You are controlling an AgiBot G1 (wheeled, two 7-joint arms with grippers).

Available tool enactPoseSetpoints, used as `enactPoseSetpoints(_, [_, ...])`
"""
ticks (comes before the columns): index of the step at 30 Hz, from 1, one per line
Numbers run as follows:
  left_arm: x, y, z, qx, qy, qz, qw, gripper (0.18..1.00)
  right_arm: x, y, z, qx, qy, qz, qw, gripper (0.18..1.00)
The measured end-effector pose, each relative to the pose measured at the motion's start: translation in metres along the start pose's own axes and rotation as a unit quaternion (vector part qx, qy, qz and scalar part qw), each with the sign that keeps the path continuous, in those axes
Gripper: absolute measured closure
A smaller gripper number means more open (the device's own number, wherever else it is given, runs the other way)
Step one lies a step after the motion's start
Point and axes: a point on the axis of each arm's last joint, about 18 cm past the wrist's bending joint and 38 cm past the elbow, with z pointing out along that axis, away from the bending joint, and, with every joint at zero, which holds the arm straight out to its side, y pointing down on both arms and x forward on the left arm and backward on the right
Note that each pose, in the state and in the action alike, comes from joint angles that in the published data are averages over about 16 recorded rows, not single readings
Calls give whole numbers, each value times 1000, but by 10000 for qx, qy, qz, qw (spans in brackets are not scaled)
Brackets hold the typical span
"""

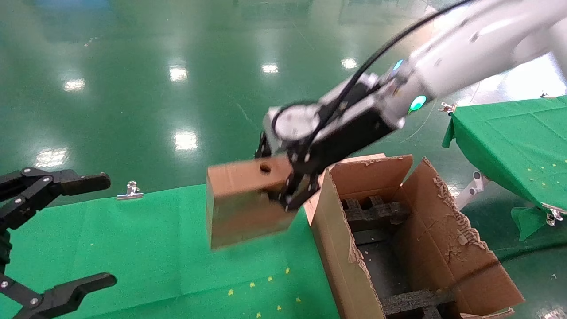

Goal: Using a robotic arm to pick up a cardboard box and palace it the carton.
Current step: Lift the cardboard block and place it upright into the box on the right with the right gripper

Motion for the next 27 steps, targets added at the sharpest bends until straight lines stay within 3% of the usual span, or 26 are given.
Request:
enactPoseSetpoints(14, [0, 0, 0, 0, 0, 0, 10000, 183, 19, -13, -52, 101, 429, -95, 9990, 880])
enactPoseSetpoints(27, [0, 0, 0, 0, 0, 0, 10000, 183, 2, 31, -106, -106, 893, 366, 9953, 883])
